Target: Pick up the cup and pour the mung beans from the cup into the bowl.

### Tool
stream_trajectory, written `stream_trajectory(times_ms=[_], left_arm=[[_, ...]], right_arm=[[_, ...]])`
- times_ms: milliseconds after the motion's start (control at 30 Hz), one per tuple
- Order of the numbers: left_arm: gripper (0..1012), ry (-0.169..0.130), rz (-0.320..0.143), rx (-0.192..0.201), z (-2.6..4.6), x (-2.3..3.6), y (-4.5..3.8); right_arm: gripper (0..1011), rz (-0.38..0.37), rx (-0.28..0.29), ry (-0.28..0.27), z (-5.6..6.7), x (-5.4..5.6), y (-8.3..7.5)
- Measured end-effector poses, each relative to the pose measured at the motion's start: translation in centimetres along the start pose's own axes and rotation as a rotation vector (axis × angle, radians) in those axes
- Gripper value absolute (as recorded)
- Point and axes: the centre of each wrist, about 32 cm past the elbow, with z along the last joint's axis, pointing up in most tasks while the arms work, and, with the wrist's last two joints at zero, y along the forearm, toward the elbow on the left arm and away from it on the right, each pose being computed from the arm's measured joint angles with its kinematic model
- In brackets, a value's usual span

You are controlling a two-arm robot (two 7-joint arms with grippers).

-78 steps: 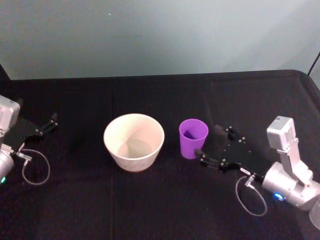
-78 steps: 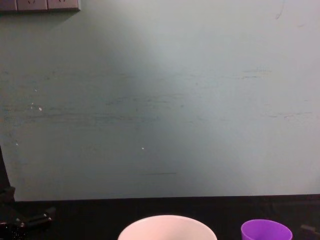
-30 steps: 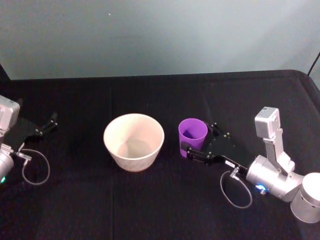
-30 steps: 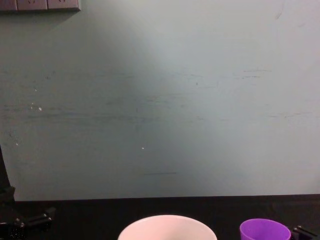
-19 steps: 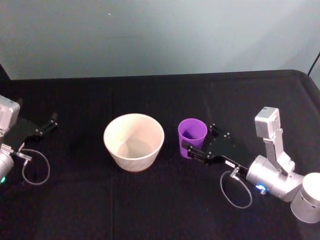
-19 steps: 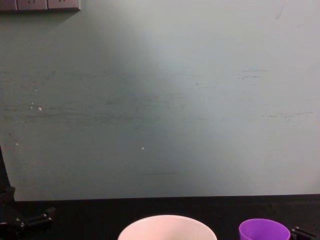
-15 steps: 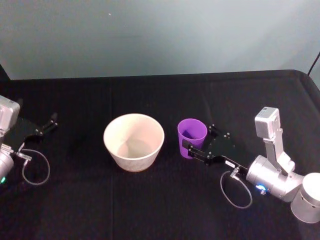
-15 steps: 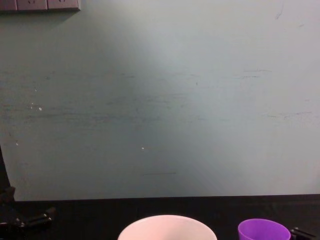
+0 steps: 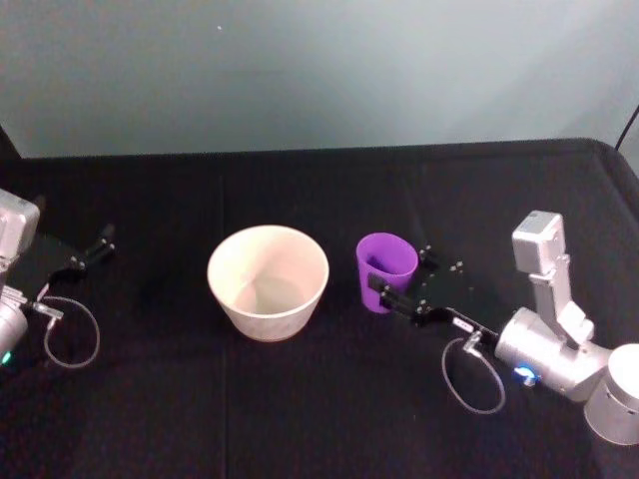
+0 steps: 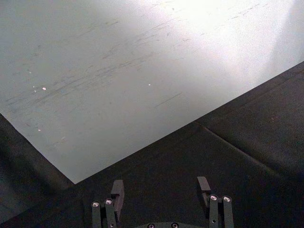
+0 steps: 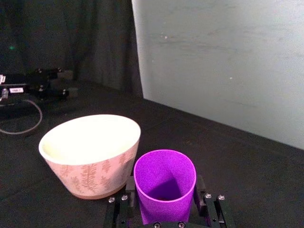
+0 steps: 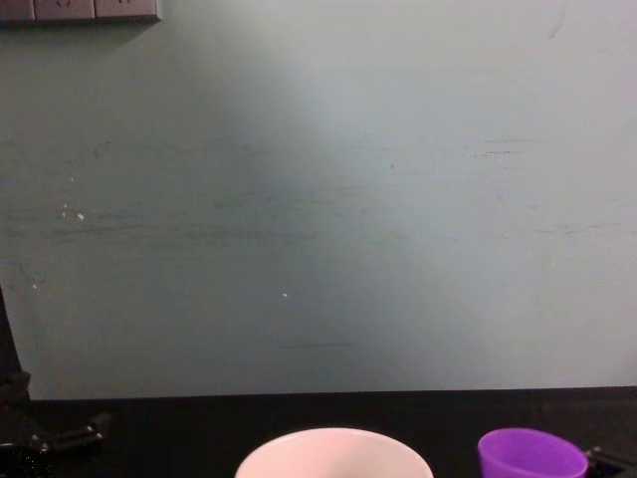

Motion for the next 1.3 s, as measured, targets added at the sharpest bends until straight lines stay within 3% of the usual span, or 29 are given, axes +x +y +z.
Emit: stream_trajectory(times_ms=[167, 400, 467, 700, 800, 1033, 1100, 1300], left_arm=[[1000, 0.0, 0.0, 0.0, 0.0, 0.0, 0.0], [1000, 0.0, 0.0, 0.0, 0.0, 0.0, 0.0], [1000, 0.0, 0.0, 0.0, 0.0, 0.0, 0.0], [1000, 0.0, 0.0, 0.0, 0.0, 0.0, 0.0], [1000, 0.0, 0.0, 0.0, 0.0, 0.0, 0.0], [1000, 0.0, 0.0, 0.0, 0.0, 0.0, 0.0], [1000, 0.0, 0.0, 0.0, 0.0, 0.0, 0.0], [1000, 0.0, 0.0, 0.0, 0.0, 0.0, 0.0]], right_arm=[[720, -0.025, 0.006, 0.013, 1.3, 0.1, -0.7], [720, -0.07, 0.015, 0.023, 5.2, 0.3, -2.0], [720, -0.081, 0.03, 0.025, 7.2, 0.3, -2.6], [720, -0.075, 0.057, -0.014, 11.6, -0.2, -3.5], [720, -0.08, 0.057, -0.041, 14.4, -0.5, -4.0], [720, -0.099, 0.067, -0.062, 18.3, -0.5, -4.8], [720, -0.103, 0.07, -0.064, 18.9, -0.5, -5.0], [720, -0.104, 0.068, -0.063, 18.7, -0.5, -4.9]])
